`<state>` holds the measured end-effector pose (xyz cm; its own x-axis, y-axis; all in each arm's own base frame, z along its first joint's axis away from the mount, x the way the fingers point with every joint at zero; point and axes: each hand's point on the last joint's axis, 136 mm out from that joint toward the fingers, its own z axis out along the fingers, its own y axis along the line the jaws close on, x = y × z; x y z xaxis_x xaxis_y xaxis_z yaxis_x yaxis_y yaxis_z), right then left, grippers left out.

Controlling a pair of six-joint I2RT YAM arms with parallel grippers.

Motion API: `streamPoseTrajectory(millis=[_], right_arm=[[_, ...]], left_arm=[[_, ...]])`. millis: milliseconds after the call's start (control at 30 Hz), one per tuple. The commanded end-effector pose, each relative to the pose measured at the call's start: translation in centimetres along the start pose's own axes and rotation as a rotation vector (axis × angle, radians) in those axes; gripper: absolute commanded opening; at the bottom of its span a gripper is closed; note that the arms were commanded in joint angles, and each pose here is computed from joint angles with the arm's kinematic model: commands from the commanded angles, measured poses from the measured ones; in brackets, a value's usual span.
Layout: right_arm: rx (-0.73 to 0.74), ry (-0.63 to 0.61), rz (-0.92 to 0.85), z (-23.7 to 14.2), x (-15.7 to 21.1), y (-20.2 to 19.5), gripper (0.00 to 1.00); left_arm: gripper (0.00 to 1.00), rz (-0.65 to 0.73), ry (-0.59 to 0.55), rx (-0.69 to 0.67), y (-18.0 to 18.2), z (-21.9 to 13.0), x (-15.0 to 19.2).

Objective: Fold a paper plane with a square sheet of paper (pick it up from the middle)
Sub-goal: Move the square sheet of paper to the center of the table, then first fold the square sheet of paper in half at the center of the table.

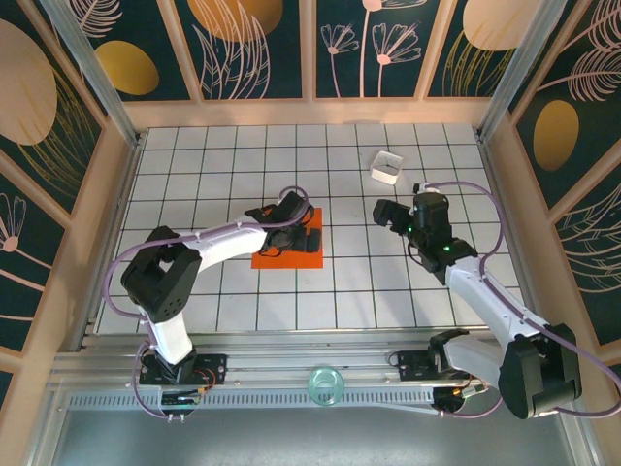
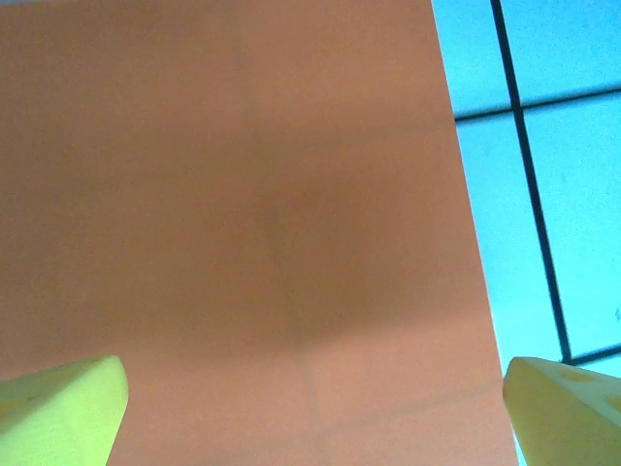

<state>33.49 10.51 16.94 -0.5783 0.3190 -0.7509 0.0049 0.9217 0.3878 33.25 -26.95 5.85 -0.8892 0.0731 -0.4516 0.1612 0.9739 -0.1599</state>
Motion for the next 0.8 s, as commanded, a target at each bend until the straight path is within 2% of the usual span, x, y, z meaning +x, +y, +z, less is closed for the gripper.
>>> streamPoseTrajectory(millis=[0,133,333,467,767], right_arm=[[-0.022,0.019,0.007,0.0,1.1,-0.1,0.97],[-0.042,0.035,0.002,0.6,1.3,0.3,0.97],[-0.040,0.039,-0.023,0.7,1.3,0.3,0.97],[-0.039,0.043,-0.017,0.8,1.7,0.1,0.98],[-0.040,0.057,-0.007,1.2,2.4,-0.2,0.97]], left_arm=[[0.99,-0.064,0.045,-0.125,1.8,0.6,0.5],[0.99,-0.083,0.061,-0.134,1.4,1.7,-1.0],[0.99,-0.093,0.089,-0.215,2.9,3.0,-1.9],[0.99,-0.117,0.108,-0.210,3.8,3.7,-1.6],[0.99,-0.109,0.167,-0.164,3.2,5.5,-0.1]])
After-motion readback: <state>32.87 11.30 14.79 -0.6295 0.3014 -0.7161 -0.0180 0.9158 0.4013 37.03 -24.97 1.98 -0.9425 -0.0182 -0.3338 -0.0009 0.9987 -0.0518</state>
